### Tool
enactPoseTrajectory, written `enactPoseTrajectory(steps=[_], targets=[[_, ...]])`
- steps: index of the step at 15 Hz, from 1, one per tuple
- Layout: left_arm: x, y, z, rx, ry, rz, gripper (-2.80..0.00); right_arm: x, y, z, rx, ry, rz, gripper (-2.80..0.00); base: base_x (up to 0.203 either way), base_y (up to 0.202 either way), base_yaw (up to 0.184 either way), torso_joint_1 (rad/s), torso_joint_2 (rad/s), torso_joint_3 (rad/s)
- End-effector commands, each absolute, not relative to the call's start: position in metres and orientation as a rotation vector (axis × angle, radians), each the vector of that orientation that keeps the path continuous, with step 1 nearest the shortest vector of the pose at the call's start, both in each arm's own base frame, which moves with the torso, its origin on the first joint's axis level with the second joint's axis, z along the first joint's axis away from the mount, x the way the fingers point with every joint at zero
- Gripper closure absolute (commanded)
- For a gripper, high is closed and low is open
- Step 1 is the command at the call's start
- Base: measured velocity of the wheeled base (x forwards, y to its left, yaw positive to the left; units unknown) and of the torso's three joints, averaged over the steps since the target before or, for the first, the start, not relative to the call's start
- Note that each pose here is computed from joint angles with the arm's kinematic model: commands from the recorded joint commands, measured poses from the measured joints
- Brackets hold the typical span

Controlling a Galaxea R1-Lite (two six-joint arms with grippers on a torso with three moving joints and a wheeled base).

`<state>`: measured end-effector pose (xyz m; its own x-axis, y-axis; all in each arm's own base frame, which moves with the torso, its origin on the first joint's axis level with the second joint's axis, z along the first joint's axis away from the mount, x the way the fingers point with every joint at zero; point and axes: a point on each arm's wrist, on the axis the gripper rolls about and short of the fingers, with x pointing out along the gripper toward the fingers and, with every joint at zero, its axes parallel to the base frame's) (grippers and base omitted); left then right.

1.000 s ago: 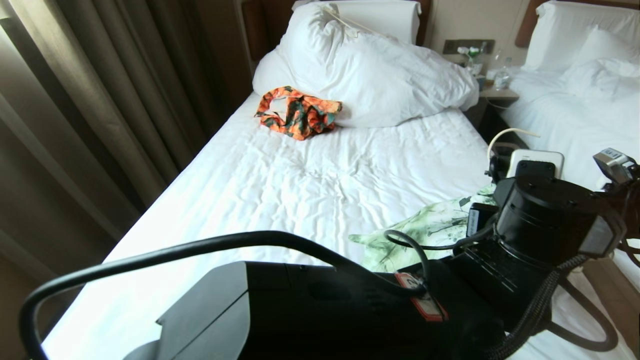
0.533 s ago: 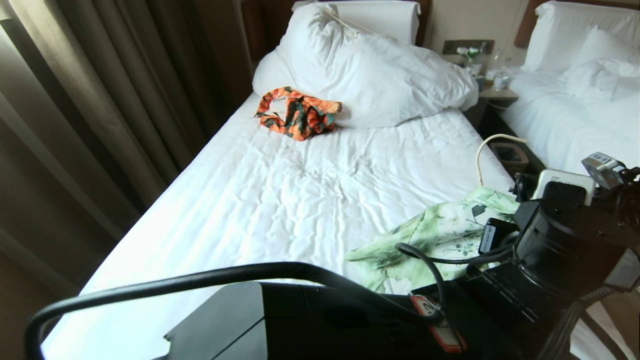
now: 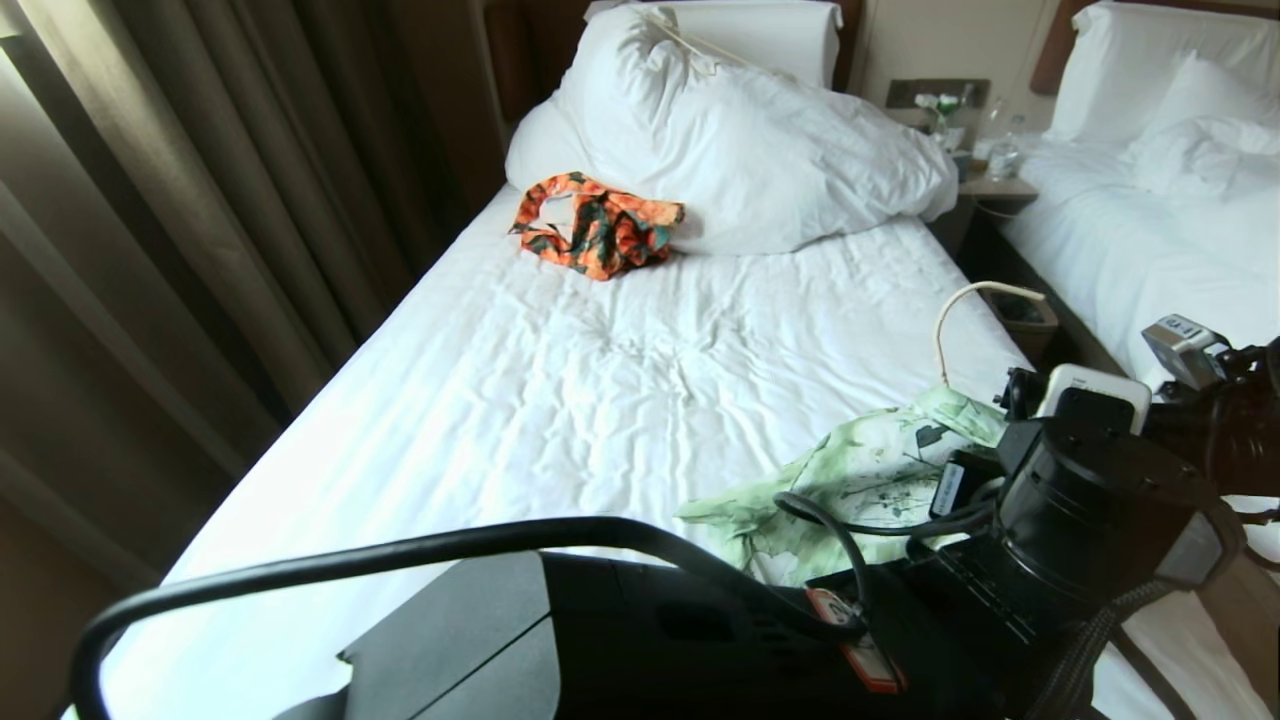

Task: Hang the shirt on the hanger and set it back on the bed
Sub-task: Hook one side of the shirt onto the hanger

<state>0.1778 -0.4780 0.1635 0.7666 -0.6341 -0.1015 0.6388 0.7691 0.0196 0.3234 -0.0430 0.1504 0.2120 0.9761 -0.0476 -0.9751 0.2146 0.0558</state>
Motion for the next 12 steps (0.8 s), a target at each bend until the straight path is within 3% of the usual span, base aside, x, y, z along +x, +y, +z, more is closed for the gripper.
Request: enactPoseTrajectory(steps=[1,12], targets=[[0.177,-0.475,0.169,0.043,0.086,-0.686,-2.8,0.324,-0.042,0.148,0.019,0.07,1.359,0.0,0.0,0.0,0.0,0.0,0.0,0.0],[0.147,-0.449,0.177,0.047,0.158,-0.765,-2.8,0.33,-0.046,0.147,0.006,0.059,1.351,0.0,0.0,0.0,0.0,0.0,0.0,0.0]])
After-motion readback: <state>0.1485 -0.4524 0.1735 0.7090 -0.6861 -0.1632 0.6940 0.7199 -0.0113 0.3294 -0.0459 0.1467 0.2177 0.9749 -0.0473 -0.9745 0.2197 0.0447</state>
